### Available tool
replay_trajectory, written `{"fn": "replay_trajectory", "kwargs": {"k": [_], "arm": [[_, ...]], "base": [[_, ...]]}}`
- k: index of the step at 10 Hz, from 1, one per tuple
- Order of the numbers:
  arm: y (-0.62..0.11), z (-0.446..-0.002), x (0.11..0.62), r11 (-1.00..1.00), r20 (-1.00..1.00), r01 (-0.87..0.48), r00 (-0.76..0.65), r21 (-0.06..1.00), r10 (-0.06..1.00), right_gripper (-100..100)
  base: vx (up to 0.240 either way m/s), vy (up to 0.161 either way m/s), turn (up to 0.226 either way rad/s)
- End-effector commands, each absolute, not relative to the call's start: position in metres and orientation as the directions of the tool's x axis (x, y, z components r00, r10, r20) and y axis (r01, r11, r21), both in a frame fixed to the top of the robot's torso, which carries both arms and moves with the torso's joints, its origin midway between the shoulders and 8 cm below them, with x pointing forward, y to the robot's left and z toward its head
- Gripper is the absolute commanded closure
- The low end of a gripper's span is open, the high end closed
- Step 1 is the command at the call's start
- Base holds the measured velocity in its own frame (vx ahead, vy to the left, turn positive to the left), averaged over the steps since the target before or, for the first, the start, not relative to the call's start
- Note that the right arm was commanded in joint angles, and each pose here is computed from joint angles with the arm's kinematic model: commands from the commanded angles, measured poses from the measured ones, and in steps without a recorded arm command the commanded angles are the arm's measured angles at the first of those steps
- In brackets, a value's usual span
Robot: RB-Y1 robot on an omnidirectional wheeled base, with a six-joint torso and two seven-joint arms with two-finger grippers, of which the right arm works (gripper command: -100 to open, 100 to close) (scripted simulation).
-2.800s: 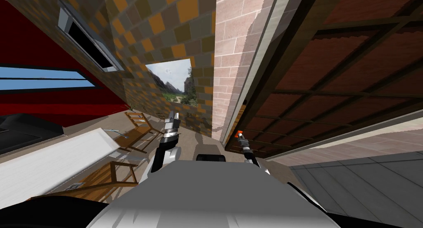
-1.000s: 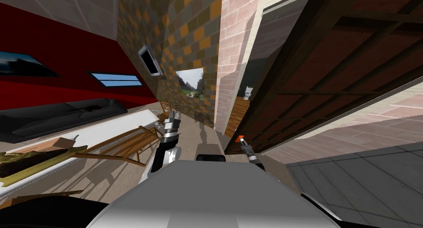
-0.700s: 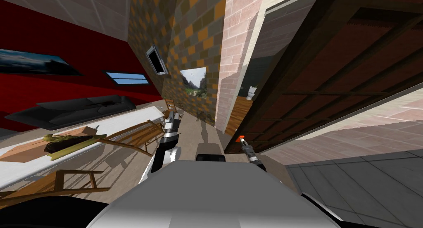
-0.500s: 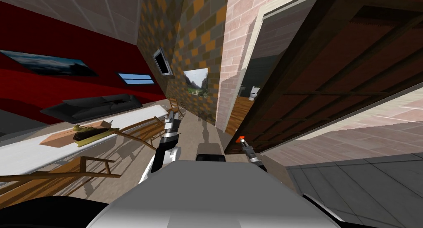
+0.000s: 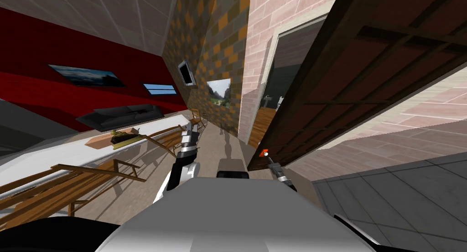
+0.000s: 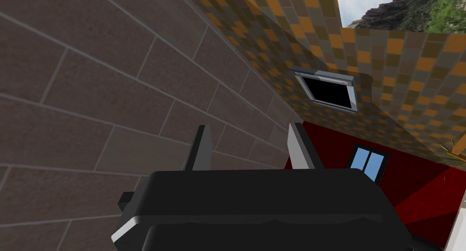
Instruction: Pull the door open
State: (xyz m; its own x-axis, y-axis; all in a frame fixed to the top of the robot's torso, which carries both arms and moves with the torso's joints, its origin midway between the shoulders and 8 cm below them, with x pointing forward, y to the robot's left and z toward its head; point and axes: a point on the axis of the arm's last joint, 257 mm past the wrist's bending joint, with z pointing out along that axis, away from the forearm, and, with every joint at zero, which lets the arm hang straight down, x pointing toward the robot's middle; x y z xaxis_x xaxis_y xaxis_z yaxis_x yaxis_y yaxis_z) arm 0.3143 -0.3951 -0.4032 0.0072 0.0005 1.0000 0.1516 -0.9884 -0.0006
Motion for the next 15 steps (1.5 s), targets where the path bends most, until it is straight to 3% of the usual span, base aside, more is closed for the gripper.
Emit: {"fn": "replay_trajectory", "kwargs": {"k": [1, 5, 11, 12, 15], "arm": [[-0.397, -0.401, 0.308, -0.988, 1.000, 0.152, 0.003, -0.001, -0.001, -100], [-0.399, -0.400, 0.303, -0.989, 1.000, 0.151, 0.002, 0.000, 0.000, -100], [-0.399, -0.400, 0.324, -0.993, 1.000, 0.121, -0.005, -0.001, -0.002, -100], [-0.399, -0.400, 0.324, -0.993, 1.000, 0.121, -0.005, -0.001, -0.002, 100], [-0.399, -0.400, 0.324, -0.993, 1.000, 0.121, -0.005, -0.001, -0.002, 100]], "base": [[-0.180, -0.010, -0.100], [-0.158, 0.010, -0.048], [0.202, 0.032, 0.054], [-0.013, 0.001, 0.004], [-0.028, -0.012, 0.007]]}}
